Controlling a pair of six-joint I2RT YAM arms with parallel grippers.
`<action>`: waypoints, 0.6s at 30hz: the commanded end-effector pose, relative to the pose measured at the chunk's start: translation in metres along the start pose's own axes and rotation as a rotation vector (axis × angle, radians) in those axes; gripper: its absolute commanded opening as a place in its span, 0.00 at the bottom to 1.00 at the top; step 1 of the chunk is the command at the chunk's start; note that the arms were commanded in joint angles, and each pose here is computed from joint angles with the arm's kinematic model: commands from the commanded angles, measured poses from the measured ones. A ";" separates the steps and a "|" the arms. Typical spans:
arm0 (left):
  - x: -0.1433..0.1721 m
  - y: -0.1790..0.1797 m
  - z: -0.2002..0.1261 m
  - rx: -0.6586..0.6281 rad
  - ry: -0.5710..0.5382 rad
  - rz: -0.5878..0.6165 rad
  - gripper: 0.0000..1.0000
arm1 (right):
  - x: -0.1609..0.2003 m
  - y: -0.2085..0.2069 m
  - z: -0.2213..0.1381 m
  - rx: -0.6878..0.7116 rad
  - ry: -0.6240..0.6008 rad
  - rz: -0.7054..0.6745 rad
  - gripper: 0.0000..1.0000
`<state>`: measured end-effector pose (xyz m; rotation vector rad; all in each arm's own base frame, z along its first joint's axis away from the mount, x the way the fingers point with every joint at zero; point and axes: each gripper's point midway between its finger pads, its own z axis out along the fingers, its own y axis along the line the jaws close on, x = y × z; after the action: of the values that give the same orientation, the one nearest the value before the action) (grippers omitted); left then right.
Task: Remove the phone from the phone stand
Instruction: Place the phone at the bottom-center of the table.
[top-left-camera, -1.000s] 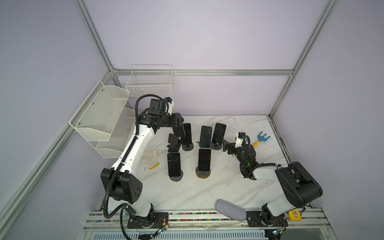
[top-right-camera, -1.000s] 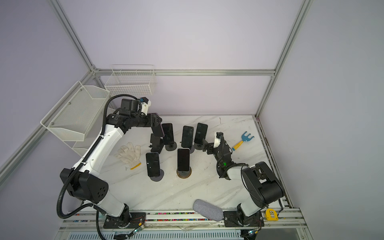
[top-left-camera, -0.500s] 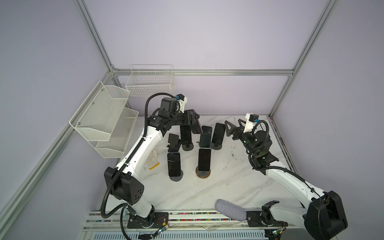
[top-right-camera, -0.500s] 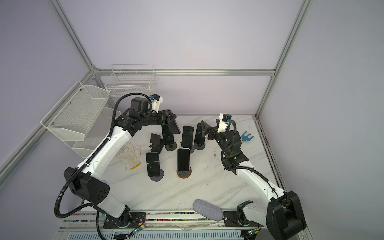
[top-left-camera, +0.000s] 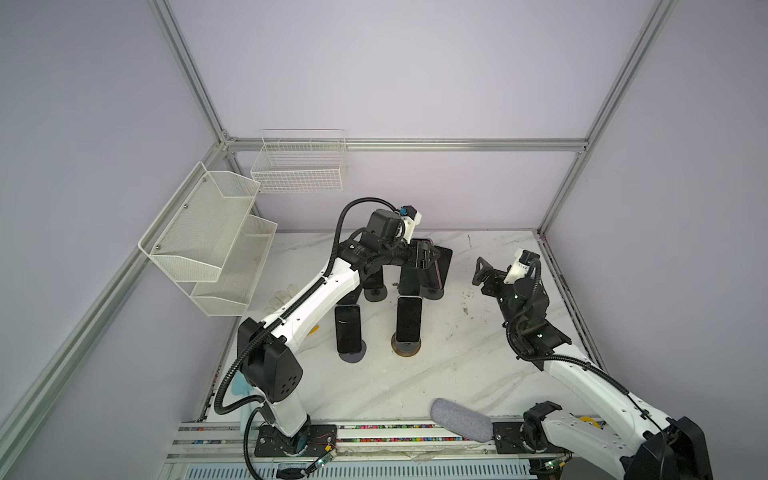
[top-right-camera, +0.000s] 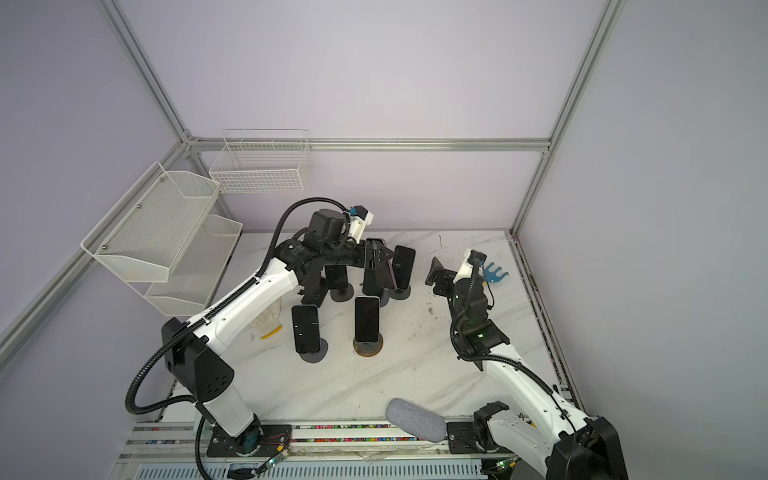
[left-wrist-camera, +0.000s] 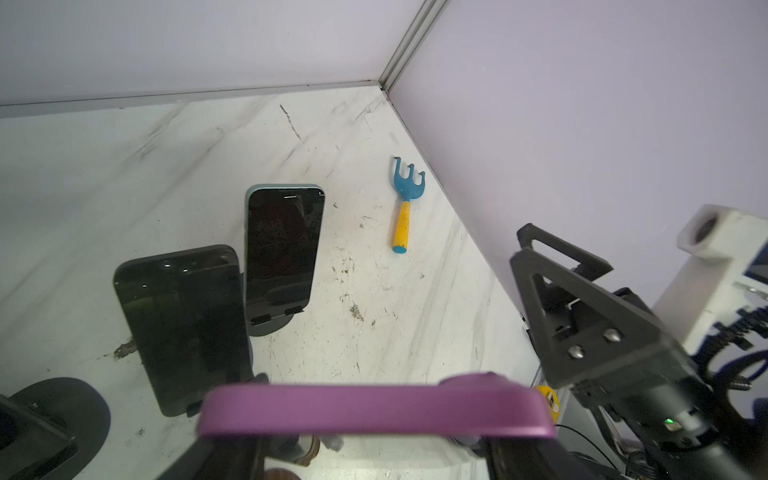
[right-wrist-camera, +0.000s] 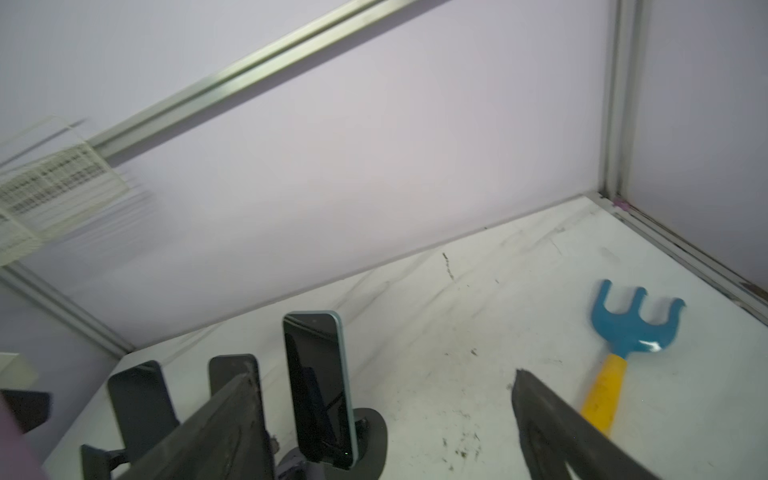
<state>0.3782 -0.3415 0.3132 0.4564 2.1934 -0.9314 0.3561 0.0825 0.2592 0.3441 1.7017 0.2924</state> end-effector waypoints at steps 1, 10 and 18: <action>-0.021 -0.042 -0.008 0.070 -0.084 0.116 0.63 | 0.021 -0.043 0.000 0.187 0.000 0.062 0.97; 0.029 -0.089 0.016 0.075 0.002 0.271 0.62 | 0.026 -0.097 0.008 0.298 -0.026 0.163 0.97; 0.074 -0.115 0.029 0.047 0.067 0.457 0.63 | 0.023 -0.107 0.015 0.290 -0.068 0.147 0.97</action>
<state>0.2726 -0.4370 0.2850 0.9445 2.1026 -0.7929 0.3579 -0.0090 0.1914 0.7062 1.6950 0.1102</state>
